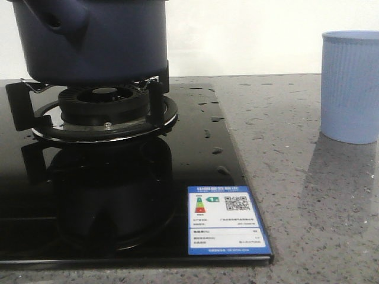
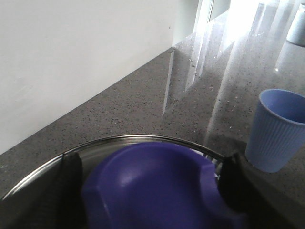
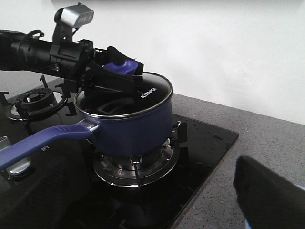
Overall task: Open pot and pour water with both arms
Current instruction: 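Raise the glass lid clear of the saucepan with the left gripper, then move the right gripper down toward the light blue ribbed cup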
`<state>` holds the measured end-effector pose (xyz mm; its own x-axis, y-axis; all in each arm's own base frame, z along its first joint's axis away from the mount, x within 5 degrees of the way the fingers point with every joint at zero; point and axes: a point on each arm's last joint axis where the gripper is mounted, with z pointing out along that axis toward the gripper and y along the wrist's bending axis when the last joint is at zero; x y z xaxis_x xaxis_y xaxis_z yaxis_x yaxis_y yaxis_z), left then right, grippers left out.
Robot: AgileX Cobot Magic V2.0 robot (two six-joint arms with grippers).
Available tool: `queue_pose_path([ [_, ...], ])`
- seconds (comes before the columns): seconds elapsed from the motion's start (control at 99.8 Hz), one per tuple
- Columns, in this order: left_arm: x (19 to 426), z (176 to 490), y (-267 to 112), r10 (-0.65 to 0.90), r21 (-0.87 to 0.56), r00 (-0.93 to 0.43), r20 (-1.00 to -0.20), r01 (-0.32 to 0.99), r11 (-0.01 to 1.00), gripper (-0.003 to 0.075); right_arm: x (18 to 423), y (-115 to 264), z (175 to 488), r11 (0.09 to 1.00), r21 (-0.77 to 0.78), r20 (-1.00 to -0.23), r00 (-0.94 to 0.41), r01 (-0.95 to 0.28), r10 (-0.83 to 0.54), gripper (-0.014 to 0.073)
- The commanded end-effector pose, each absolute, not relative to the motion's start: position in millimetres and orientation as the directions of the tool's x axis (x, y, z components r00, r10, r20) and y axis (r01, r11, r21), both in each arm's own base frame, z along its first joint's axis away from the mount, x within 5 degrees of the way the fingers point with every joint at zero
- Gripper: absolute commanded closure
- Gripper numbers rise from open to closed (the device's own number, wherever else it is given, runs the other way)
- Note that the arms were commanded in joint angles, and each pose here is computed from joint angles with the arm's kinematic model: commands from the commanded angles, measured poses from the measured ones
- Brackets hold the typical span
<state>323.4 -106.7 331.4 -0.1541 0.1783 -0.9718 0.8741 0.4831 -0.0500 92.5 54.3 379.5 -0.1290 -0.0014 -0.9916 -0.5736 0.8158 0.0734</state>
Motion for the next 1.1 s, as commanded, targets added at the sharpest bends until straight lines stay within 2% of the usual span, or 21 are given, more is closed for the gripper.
queue_pose_path([
  [0.0, 320.3, 354.7, -109.2, 0.084, -0.059, -0.113, -0.990, 0.875, 0.480, 0.0246, 94.6, 52.7, 393.4, 0.828, 0.075, -0.996, -0.081, -0.556, 0.036, -0.0029],
  [0.301, 320.4, 358.7, -109.2, 0.040, -0.082, -0.115, -0.993, 0.871, 0.484, 0.0449, 94.7, 52.5, 393.5, 0.829, 0.075, -0.996, -0.080, -0.555, 0.037, -0.0029],
  [0.461, 319.0, 375.0, -103.8, -0.060, -0.112, -0.094, -0.994, 0.857, 0.503, 0.0451, 97.7, 47.9, 395.3, 0.861, 0.044, -0.999, -0.046, -0.506, 0.025, -0.0029],
  [0.612, 306.5, 397.2, -92.4, -0.096, -0.077, -0.031, -0.995, 0.844, 0.531, 0.0451, 103.0, 37.4, 400.5, 0.920, -0.019, -0.999, 0.036, -0.391, -0.006, -0.0029],
  [0.792, 278.1, 430.1, -77.4, -0.115, -0.018, 0.058, -0.992, 0.823, 0.568, 0.0451, 107.0, 25.5, 403.6, 0.950, -0.192, -0.979, 0.112, -0.246, -0.169, -0.0029],
  [0.872, 265.0, 442.6, -72.4, -0.133, -0.016, 0.075, -0.988, 0.816, 0.578, 0.0451, 108.4, 22.2, 399.7, 0.941, -0.262, -0.964, 0.096, -0.213, -0.246, -0.0029],
  [0.982, 245.9, 455.9, -69.3, -0.111, 0.029, 0.117, -0.987, 0.807, 0.590, 0.0451, 112.2, 19.3, 385.8, 0.950, -0.239, -0.971, 0.032, -0.201, -0.237, -0.0029],
  [1.093, 229.3, 465.5, -69.8, -0.088, 0.073, 0.155, -0.984, 0.803, 0.591, 0.0451, 117.5, 17.9, 359.2, 0.964, -0.168, -0.981, -0.062, -0.204, -0.184, -0.0029],
])
